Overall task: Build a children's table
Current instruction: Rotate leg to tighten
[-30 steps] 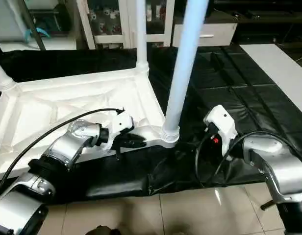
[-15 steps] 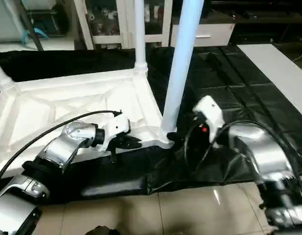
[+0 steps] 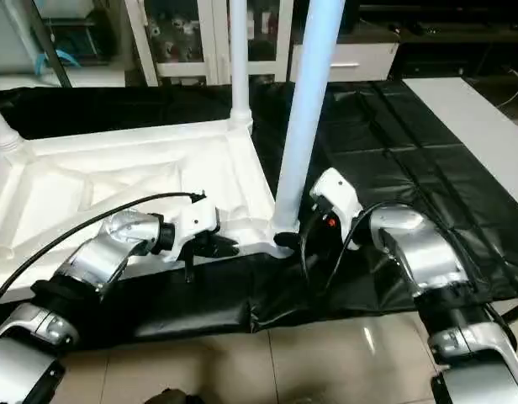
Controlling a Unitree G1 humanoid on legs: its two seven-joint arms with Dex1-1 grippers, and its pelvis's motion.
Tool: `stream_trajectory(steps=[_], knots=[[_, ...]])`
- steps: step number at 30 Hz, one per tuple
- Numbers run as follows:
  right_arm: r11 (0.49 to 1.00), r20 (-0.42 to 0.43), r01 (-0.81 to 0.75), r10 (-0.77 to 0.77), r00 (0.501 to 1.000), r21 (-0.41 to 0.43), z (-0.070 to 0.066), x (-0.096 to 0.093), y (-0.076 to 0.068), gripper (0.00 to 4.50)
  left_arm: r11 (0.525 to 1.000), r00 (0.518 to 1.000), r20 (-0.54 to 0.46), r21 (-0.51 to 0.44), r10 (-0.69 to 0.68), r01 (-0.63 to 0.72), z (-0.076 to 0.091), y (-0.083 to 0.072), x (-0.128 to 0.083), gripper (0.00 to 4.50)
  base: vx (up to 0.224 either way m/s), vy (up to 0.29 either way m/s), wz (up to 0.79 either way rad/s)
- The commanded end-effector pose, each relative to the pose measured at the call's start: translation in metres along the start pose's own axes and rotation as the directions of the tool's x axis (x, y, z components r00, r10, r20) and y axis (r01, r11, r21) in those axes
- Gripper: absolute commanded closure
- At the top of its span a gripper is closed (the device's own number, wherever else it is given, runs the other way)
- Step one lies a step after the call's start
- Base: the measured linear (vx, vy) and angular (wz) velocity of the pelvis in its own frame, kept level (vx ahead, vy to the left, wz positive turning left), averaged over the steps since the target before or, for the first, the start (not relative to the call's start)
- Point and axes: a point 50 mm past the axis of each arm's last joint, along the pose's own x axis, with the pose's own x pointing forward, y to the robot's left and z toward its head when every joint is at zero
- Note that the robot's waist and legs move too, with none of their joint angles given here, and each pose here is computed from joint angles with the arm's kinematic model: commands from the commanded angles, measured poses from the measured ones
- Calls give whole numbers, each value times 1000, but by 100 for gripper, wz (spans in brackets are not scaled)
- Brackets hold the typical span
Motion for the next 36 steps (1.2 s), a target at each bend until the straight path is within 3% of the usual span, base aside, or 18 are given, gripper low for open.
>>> stream_trajectory(steps=[1, 15, 27, 36], knots=[[999, -22, -23, 22, 1000, -33, 2, 4, -1, 0, 998, 997, -37, 8, -69, 69, -5, -9, 4, 437, 0, 0, 0], [993, -16, -103, 103, 995, -60, 4, 15, 3, 0, 995, 995, -42, 27, -95, 96, -3, -12, 2, 437, 0, 0, 0], [989, 3, -142, 142, 990, -43, -1, 18, 7, 114, 996, 995, -44, 22, -87, 89, -5, -11, 1, 450, 0, 0, 0], [991, 4, -132, 133, 991, -37, -6, 19, 9, 171, 996, 995, -42, 19, -91, 92, -5, -11, 1, 450, 0, 0, 0]])
